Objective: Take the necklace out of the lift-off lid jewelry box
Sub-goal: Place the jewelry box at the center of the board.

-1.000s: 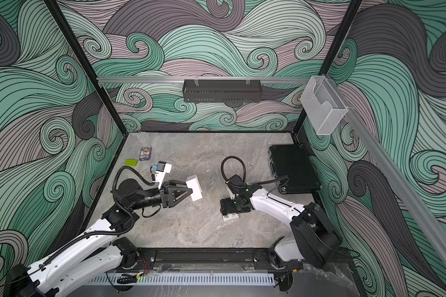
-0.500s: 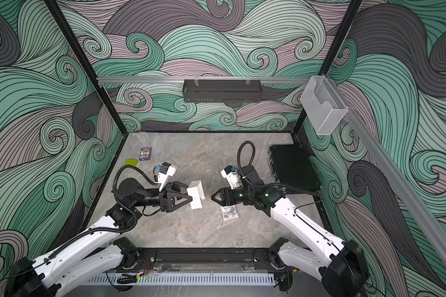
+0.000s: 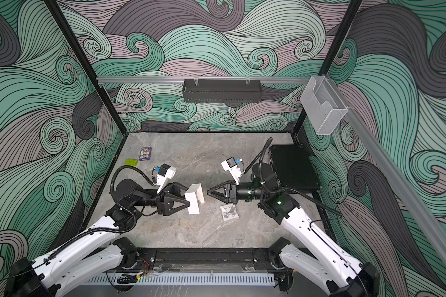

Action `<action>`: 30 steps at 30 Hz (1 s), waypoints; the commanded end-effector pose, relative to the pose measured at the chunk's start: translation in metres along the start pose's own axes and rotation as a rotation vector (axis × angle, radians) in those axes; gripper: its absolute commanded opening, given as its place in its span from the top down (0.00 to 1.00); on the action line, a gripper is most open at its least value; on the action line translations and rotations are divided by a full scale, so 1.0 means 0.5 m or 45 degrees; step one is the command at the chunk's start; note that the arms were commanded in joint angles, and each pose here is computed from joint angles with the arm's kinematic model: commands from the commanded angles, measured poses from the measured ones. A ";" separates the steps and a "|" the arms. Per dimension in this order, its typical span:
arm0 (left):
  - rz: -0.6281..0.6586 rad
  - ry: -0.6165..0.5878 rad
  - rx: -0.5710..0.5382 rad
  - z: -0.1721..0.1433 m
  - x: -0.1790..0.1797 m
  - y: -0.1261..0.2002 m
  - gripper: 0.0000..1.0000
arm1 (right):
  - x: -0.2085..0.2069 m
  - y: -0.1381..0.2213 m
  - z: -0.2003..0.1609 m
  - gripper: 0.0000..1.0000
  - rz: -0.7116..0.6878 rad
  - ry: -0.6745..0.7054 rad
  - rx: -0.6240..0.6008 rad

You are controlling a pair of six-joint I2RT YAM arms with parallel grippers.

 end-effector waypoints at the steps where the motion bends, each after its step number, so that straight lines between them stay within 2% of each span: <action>1: -0.054 -0.104 0.002 0.022 -0.030 -0.005 0.37 | 0.033 -0.001 0.013 0.64 0.102 0.062 -0.017; 13: -0.049 -0.115 0.011 0.023 -0.033 -0.005 0.37 | 0.009 -0.029 0.008 0.69 0.033 0.077 0.045; 22: -0.045 -0.116 0.013 0.023 -0.030 -0.006 0.38 | 0.021 -0.038 0.011 0.73 0.059 0.101 0.052; 30: -0.051 -0.119 0.019 0.021 -0.031 -0.006 0.38 | 0.015 -0.058 0.013 0.82 0.074 0.095 0.060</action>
Point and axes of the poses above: each gripper's point midway between its finger pads, its own y axis back along the fingers, its own x axis along the line the jaws close on, z = x × y, the point moved 3 cm from there along y, back along the fingers, and after that the axes turned 9 degrees about y, right-handed, at the moved point
